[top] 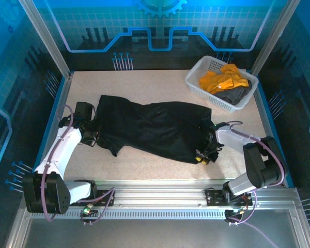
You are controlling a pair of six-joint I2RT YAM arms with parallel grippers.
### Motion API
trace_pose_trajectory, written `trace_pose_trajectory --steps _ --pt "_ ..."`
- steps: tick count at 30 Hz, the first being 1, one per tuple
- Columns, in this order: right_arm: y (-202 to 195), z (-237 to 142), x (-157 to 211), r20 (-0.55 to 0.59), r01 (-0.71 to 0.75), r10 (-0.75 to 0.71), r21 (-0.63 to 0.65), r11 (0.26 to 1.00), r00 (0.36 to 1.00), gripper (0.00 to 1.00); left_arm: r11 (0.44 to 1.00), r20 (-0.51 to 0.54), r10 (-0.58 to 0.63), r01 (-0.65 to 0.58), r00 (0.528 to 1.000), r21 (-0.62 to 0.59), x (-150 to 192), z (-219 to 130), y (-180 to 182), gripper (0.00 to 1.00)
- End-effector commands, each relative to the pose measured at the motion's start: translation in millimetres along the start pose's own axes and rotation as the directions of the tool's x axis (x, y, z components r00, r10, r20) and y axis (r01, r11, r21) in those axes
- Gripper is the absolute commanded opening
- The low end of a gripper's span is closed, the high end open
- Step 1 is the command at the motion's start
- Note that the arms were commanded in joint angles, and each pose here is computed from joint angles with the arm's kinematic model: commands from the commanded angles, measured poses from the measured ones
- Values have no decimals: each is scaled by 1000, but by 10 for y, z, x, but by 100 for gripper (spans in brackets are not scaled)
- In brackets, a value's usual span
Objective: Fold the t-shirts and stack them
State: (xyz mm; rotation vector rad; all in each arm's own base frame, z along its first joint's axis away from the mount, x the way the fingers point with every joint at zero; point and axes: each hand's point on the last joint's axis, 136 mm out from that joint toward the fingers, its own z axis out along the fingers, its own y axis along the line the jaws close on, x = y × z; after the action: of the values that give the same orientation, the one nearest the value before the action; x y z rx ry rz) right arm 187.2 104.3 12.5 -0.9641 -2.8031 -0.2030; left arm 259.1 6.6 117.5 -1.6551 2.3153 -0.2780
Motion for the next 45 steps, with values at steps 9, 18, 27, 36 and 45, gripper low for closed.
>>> trace_pose_trajectory --steps 9,18,27,36,45 --pt "1048 -969 -955 343 319 -252 -157 935 905 0 982 -28 36 -31 999 187 65 -72 -409 0" --pt "2075 -1113 -1668 409 588 -523 -40 808 747 0 953 -15 45 -39 999 300 -27 -68 -922 0" --pt "2268 -934 -2537 444 439 -398 10 898 803 0 951 -25 62 -52 998 304 8 -65 -971 0" --pt "1804 -1213 -3272 491 300 -238 -50 953 838 0 934 -57 106 -79 993 349 106 -104 -1025 0" --pt "1897 -1539 -3117 525 383 -285 -85 920 802 0 915 -120 138 -80 983 395 259 -18 -1214 0"
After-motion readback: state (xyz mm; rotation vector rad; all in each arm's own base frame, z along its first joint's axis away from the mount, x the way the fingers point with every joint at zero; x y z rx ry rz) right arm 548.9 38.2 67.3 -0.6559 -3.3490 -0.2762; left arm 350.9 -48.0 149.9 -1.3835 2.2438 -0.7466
